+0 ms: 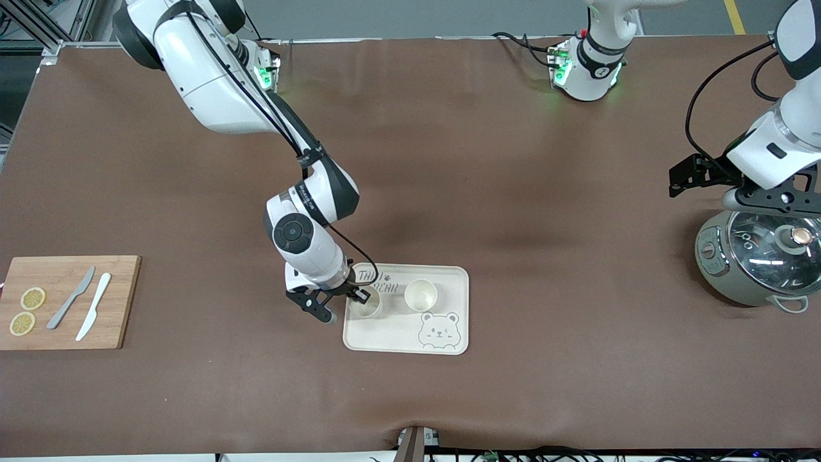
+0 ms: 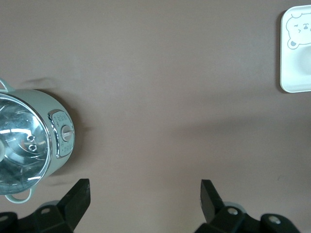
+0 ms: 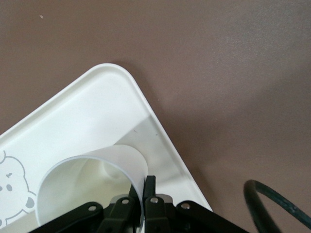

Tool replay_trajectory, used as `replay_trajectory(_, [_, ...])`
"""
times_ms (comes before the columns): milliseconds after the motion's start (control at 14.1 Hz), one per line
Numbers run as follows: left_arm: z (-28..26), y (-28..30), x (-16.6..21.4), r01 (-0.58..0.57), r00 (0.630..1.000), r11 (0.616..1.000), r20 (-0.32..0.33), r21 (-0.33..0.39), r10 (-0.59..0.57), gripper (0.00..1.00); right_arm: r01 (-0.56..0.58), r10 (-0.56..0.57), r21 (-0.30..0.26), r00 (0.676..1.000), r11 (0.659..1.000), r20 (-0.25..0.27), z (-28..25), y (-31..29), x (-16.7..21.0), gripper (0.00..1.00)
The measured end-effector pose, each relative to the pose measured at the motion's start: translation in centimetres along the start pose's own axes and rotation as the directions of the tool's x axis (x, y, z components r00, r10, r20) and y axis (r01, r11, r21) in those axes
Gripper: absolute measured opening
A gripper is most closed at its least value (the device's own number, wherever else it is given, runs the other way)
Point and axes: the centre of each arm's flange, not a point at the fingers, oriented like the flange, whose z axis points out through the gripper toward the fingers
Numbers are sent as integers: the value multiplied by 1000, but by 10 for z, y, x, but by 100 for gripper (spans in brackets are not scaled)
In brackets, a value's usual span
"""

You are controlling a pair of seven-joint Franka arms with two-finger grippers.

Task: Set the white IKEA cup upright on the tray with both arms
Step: 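Set the cup on the tray beside the first cup with the right gripper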

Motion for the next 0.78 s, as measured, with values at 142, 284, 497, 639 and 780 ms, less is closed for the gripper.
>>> replay_trajectory(142, [1,0,0,0,1000,1000,1,0,0,100,12,-12,-7,1000,1000,-12,0,1,1,31])
replay_trajectory(284, [2,0,0,0,1000,1000,1,0,0,100,30,-31,-19,999,999,-31,1,1,2,50])
replay_trajectory(497, [2,-2,0,3,1000,1000,-3,0,-3,100,30,-31,-22,999,999,-36,2,1,2,83])
replay_trajectory(639, [2,-2,0,4,1000,1000,-4,0,-4,100,30,-31,-22,999,999,-36,2,1,1,100])
replay_trajectory(780, [2,-2,0,4,1000,1000,-5,0,-4,100,31,-31,-19,999,999,-38,0,0,1,100])
